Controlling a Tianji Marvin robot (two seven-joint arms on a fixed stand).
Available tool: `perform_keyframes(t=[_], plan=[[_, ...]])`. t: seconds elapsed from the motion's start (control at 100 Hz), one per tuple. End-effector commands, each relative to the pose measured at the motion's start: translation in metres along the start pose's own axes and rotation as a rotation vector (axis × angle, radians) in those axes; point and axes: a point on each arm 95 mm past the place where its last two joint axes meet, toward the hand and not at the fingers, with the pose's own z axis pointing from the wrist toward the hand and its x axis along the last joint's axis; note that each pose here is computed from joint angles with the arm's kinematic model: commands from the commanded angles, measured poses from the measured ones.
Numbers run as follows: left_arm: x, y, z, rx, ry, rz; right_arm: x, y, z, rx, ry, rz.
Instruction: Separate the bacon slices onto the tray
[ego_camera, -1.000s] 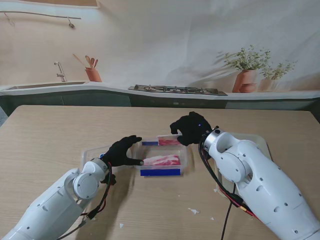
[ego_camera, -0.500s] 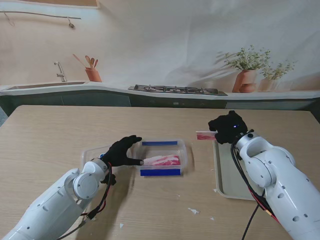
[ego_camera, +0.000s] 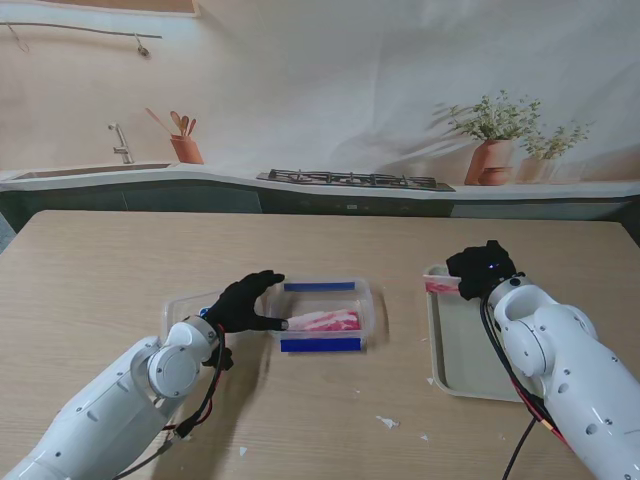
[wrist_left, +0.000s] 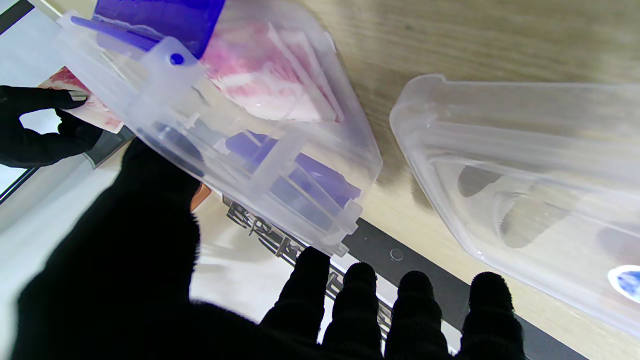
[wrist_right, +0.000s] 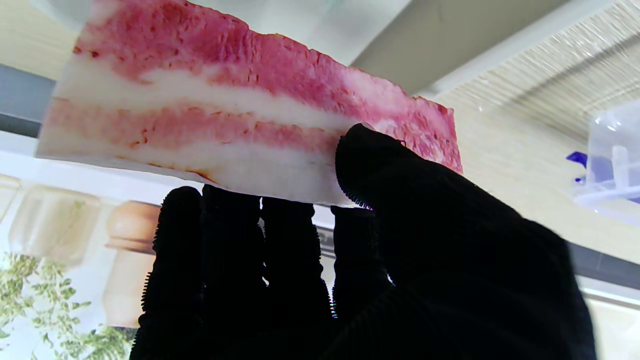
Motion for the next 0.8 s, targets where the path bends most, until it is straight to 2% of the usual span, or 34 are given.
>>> perform_keyframes(t=[0.0,0.53,0.79], plan=[[0.0,0.002,0.001,-0.011,-0.003,-0.003,0.001,-0.004,0.002,0.017,-0.006,-0.015],[-0.002,-0.002,-0.003,0.005,-0.004,-0.016,-0.014,-0.016,0.016,0.053,-0.04,-0.068],[-0.001,-0.001,-0.002,-0.005,-0.005,-0.009,-0.025,-0.02,0.014,0.02,-0.069,-0.052]])
